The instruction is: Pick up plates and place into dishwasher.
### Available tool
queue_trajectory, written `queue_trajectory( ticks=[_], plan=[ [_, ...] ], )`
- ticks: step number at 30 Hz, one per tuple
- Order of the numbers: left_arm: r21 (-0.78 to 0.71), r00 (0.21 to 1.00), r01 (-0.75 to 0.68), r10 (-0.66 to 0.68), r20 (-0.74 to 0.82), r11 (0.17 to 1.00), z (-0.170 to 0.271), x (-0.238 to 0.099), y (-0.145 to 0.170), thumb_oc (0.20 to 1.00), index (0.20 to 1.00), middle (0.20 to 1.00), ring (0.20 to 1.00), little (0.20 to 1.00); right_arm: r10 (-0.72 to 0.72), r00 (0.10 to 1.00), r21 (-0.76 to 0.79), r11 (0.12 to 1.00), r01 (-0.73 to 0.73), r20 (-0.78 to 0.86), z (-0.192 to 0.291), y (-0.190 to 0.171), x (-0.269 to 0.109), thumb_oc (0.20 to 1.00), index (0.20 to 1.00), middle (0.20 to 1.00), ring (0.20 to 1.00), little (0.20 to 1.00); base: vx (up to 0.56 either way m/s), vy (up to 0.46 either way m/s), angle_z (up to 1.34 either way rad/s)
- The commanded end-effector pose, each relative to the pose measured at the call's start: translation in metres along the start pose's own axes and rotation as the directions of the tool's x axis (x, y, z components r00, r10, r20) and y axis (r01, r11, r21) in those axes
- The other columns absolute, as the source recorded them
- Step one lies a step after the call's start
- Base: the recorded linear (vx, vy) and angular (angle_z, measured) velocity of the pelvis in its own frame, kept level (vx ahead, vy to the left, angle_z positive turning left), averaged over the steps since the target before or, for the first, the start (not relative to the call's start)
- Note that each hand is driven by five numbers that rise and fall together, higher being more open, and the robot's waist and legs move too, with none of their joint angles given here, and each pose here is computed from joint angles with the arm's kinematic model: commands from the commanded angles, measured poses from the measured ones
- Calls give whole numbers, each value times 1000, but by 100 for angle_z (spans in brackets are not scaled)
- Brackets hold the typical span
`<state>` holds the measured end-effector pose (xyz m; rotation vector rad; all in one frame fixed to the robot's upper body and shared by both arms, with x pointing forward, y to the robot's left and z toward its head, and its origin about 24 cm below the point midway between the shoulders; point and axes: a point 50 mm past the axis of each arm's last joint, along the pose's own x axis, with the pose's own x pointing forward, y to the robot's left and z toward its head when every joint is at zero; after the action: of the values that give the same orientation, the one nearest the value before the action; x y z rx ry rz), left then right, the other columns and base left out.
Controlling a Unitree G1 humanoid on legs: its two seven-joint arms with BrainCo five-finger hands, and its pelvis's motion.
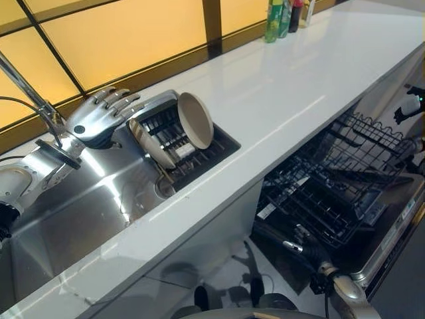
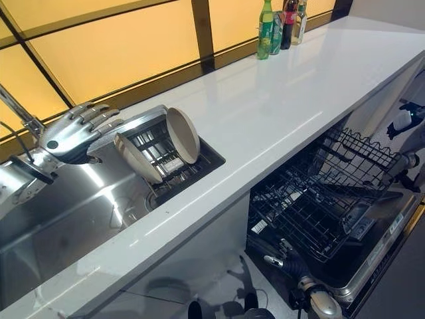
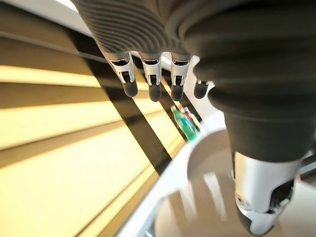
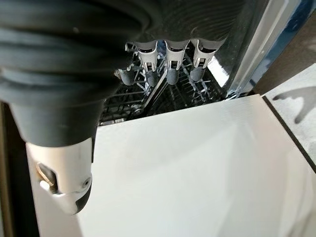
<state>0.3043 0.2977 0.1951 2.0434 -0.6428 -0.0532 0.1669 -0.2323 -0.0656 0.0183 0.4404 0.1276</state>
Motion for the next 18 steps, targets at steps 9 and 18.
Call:
queue_trajectory(
  ticks=[9, 18],
  plan=[
    [80, 988, -1, 13, -152, 997, -37, 27, 24, 1000, 1000, 1000, 1000, 1000, 33, 976, -40, 999, -25, 217, 55, -2, 18, 1000, 1000, 1000, 1000, 1000, -59, 14, -5],
    [36, 977, 159, -153, -147, 987, -32, 32, 12, 1000, 1000, 1000, 1000, 1000, 13, 967, -29, 1000, -6, 255, 62, -3, 21, 1000, 1000, 1000, 1000, 1000, -45, -1, -5]
  ],
)
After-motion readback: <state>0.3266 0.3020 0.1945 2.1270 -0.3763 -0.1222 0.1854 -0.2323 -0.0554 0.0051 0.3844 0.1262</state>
